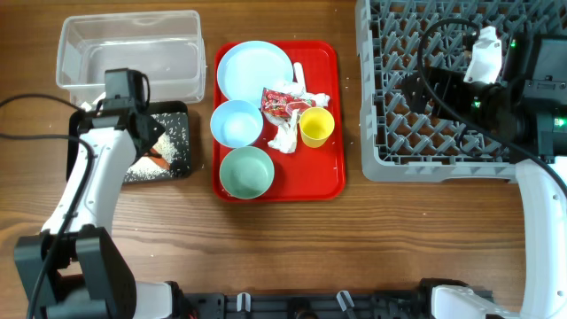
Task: Sort waste into correct bins and load items into the dishwasher rack
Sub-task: 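Carry the orange carrot left and drop it onto the black tray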
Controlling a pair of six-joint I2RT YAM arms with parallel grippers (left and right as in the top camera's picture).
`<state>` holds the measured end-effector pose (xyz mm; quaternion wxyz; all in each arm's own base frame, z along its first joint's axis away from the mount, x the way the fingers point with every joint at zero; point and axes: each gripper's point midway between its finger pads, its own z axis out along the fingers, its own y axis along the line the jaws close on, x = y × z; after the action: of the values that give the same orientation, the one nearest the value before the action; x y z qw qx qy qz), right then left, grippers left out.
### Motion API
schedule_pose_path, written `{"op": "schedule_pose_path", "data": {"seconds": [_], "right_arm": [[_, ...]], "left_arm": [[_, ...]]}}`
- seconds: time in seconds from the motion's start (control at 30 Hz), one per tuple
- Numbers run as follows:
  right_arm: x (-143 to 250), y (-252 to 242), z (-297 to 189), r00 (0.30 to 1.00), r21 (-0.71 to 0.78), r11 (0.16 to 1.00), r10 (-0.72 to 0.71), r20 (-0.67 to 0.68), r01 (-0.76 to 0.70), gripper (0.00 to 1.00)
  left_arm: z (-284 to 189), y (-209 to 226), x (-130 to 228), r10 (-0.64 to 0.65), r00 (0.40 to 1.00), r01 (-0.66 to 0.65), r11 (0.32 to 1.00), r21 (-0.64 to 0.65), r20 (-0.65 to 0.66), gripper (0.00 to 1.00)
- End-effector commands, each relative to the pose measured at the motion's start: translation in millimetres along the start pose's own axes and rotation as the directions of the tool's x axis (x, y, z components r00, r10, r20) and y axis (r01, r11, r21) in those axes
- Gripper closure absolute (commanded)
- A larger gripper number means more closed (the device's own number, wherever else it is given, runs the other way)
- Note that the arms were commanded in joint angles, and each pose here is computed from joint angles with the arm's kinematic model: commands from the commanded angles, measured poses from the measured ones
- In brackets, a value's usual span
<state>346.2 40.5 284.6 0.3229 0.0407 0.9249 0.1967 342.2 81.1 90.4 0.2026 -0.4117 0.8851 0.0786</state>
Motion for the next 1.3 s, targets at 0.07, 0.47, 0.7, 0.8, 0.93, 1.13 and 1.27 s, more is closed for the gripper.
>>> {"op": "schedule_pose_path", "data": {"seconds": [0.07,0.47,0.7,0.8,0.93,1.13,1.27], "right_arm": [[-3.3,0.7,0.4,1.0,0.004,1.0,0.004,0.004,-0.004,0.0],[-0.7,0.3,0.4,1.0,0.005,1.0,0.007,-0.006,-0.007,0.0],[1.7,0.1,0.4,1.0,0.007,1.0,0.01,-0.016,-0.01,0.0],[0.9,0.0,0.4,1.0,0.007,1.0,0.008,-0.012,-0.008,0.0],[0.6,0.1,0.4,1.0,0.007,1.0,0.009,-0.011,-0.009,0.0],[0.6,0.1,0.4,1.0,0.007,1.0,0.008,-0.011,-0.008,0.0],[0.6,0.1,0.4,1.0,0.007,1.0,0.008,-0.011,-0.008,0.0]], "left_arm": [[22.2,16.4,-7.1,-0.07,0.997,0.07,0.997,-0.026,0.021,0.96],[66.2,20.1,9.6,-0.054,0.997,0.049,0.994,-0.096,-0.052,0.85],[63.1,17.0,4.4,-0.045,0.998,0.042,0.996,-0.08,-0.036,0.48],[52.1,12.1,-6.4,-0.014,1.0,0.013,0.998,-0.054,-0.009,0.45],[14.9,-17.2,-26.8,0.086,0.996,-0.089,0.991,0.098,0.039,0.43],[-61.3,-79.6,-30.2,0.273,0.943,-0.322,0.888,0.329,0.189,0.32],[-106.2,-133.7,-0.1,0.393,0.869,-0.492,0.748,0.446,0.3,0.29]]}}
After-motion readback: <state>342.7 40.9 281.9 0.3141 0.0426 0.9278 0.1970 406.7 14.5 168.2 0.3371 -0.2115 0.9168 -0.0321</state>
